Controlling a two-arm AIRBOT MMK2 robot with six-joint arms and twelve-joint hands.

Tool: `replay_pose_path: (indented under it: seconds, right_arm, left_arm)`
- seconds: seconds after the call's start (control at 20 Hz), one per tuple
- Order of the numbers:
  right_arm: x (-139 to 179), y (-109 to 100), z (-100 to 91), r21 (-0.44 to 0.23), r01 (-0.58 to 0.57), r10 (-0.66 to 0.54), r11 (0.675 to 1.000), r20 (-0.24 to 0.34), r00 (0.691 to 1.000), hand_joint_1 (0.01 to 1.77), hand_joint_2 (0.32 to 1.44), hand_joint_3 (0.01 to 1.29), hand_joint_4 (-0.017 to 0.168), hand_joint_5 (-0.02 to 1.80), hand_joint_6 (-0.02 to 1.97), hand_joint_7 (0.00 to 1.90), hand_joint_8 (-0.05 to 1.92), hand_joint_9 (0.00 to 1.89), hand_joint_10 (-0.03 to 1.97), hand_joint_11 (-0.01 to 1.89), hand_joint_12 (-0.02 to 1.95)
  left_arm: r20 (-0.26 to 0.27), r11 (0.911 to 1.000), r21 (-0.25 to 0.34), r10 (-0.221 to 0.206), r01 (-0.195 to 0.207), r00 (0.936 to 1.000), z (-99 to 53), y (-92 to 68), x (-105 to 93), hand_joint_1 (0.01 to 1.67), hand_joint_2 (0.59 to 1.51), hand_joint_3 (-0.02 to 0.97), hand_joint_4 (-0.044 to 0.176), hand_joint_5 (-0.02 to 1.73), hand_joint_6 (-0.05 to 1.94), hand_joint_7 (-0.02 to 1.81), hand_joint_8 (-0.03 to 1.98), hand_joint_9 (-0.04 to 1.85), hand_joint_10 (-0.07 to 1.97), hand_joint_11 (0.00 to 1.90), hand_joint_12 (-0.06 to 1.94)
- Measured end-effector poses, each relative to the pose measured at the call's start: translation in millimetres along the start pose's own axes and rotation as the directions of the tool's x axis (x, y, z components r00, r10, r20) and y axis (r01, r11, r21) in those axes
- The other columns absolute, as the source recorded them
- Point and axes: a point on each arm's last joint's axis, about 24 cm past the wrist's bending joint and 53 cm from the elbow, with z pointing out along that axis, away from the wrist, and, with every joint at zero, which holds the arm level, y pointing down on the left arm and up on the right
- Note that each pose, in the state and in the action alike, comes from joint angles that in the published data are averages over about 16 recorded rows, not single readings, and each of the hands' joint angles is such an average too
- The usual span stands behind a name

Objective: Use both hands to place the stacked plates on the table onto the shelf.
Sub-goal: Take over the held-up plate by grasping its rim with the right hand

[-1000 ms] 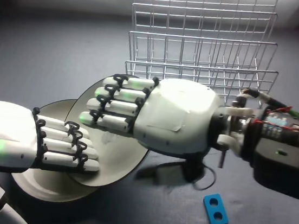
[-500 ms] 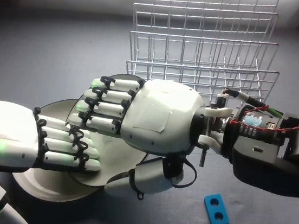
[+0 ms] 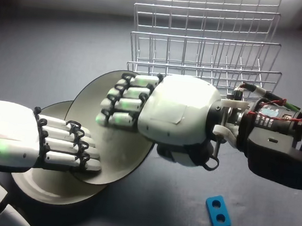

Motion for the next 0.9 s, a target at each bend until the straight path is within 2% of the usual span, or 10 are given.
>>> replay_pose_path:
  seconds: [0.1,0.2,0.9]
  right_arm:
    - [-0.7,-2.3,-1.0,0.006,-0.001,0.001,1.0,-0.001,1.0,1.19,1.14,0.02,0.002,0.19,0.03,0.12,0.02,0.11,0.02,0.02,0.31]
    - [-1.5,-3.8,-1.7,0.009,-0.003,0.003,1.0,0.0,1.0,1.26,1.14,0.02,0.002,0.21,0.03,0.13,0.02,0.11,0.02,0.02,0.32]
    - [-9.3,-3.5,1.0,0.004,0.003,-0.003,1.0,0.03,1.0,1.24,1.14,0.02,0.002,0.24,0.03,0.15,0.02,0.13,0.02,0.02,0.43]
  left_arm:
    - [0.0,1.0,-0.001,0.0,0.0,1.0,0.0,0.3,-0.1,0.02,1.048,0.02,-0.005,0.03,-0.02,0.01,-0.02,0.02,-0.01,0.02,0.01]
    - [0.0,1.0,-0.001,0.0,0.0,1.0,-0.1,0.6,-0.1,0.02,1.047,0.02,-0.005,0.03,-0.02,0.01,-0.02,0.02,-0.01,0.02,0.01]
    - [0.001,1.0,0.0,0.0,0.0,1.0,0.0,1.5,-0.6,0.02,1.041,0.02,-0.005,0.04,-0.02,0.01,-0.01,0.03,-0.01,0.02,0.01]
